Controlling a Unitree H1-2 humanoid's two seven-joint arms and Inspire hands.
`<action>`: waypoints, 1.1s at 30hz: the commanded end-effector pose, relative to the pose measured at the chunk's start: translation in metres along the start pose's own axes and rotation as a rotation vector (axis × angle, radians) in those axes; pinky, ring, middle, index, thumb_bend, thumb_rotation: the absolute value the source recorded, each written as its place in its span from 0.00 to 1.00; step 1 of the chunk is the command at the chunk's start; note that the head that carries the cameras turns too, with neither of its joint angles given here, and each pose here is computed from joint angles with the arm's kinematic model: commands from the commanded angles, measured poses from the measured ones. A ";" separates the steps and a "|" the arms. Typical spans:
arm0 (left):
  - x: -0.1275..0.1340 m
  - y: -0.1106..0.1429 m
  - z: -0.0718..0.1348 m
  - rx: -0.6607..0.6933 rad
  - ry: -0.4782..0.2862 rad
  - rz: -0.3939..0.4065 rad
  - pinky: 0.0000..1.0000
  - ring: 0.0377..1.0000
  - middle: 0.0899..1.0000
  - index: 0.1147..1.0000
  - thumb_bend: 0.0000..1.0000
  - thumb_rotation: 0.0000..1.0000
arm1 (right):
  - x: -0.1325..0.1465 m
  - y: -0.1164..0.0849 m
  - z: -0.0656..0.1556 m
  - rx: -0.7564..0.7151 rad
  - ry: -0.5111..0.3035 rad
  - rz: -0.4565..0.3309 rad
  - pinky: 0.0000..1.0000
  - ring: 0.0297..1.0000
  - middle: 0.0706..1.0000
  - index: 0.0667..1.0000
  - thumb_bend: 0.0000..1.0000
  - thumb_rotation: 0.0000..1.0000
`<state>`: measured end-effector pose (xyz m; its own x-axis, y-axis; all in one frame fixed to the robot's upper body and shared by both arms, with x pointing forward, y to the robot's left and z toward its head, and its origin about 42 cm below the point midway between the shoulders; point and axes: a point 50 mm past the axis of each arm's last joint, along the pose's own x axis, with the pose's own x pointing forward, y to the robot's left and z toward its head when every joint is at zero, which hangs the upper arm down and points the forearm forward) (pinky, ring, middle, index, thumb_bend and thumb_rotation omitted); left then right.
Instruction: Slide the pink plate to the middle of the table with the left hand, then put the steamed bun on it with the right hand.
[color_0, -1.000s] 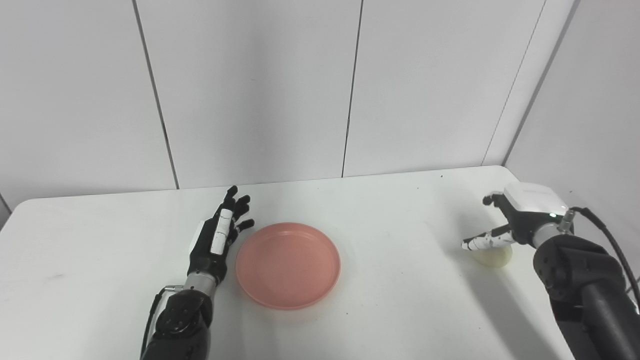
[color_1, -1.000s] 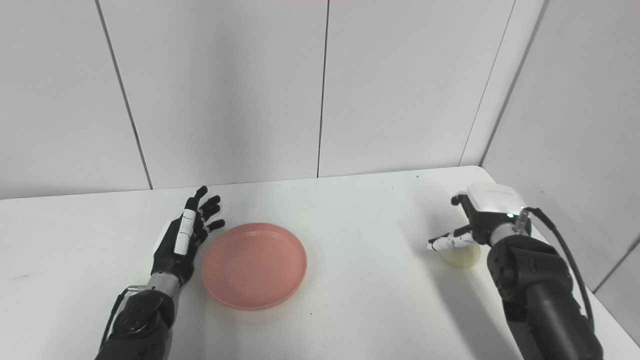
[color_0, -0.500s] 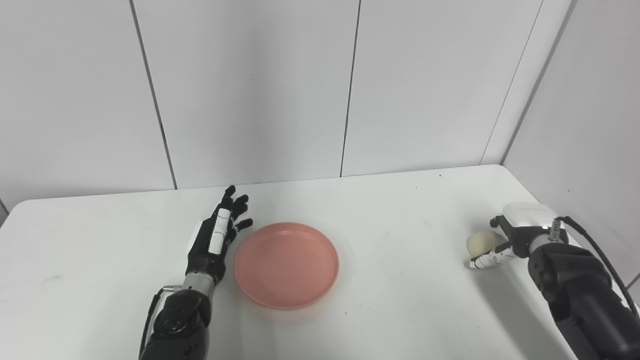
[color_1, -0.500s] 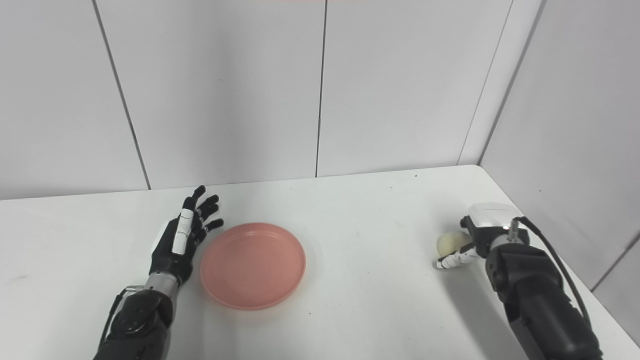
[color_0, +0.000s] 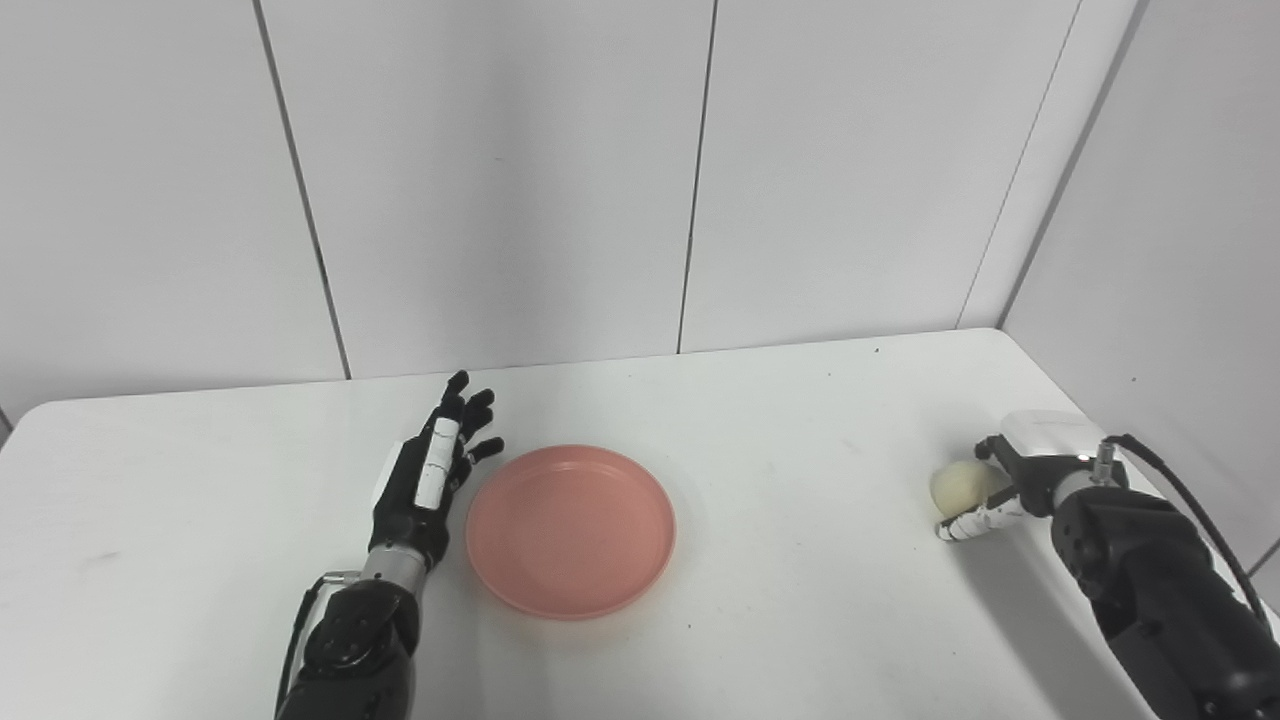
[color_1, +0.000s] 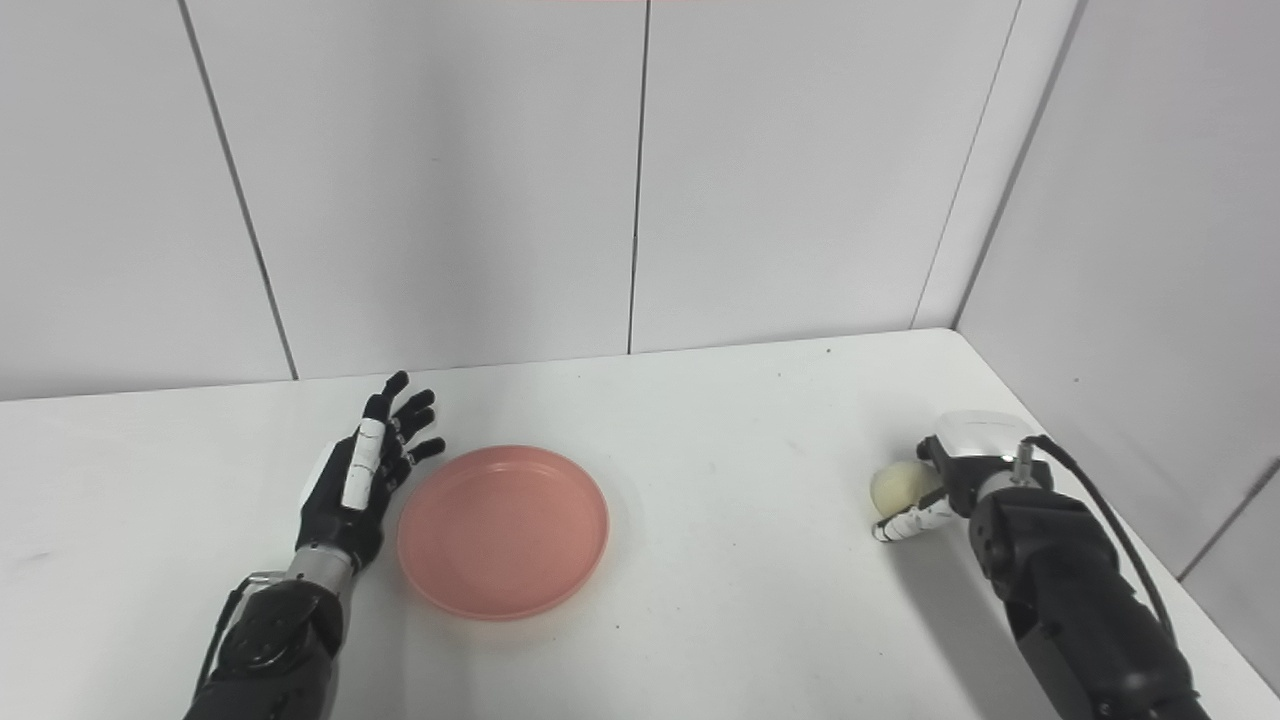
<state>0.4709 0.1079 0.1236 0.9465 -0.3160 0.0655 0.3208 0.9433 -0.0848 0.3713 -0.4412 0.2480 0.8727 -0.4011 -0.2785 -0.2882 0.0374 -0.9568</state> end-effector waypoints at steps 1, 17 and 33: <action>-0.023 0.005 -0.039 -0.033 0.161 0.017 0.82 0.92 0.90 0.95 0.90 0.91 | 0.000 -0.025 -0.010 0.083 0.001 -0.103 0.58 0.70 0.74 0.75 1.00 0.44; -0.023 0.006 -0.038 -0.019 0.159 0.015 0.78 0.90 0.91 0.95 0.92 0.92 | 0.013 0.005 -0.012 0.222 -0.022 -0.124 0.26 0.31 0.44 0.58 0.57 0.00; -0.021 0.005 -0.038 -0.011 0.170 0.002 0.78 0.88 0.91 0.95 0.90 0.93 | 0.000 -0.018 -0.009 0.180 -0.071 -0.164 0.40 0.47 0.44 0.47 0.53 0.00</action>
<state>0.4727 0.1078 0.1238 0.9404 -0.3353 0.0571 0.3390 0.9378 -0.0752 0.3745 -0.4455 0.2412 0.9222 -0.3418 -0.1808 -0.1207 0.1897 -0.9744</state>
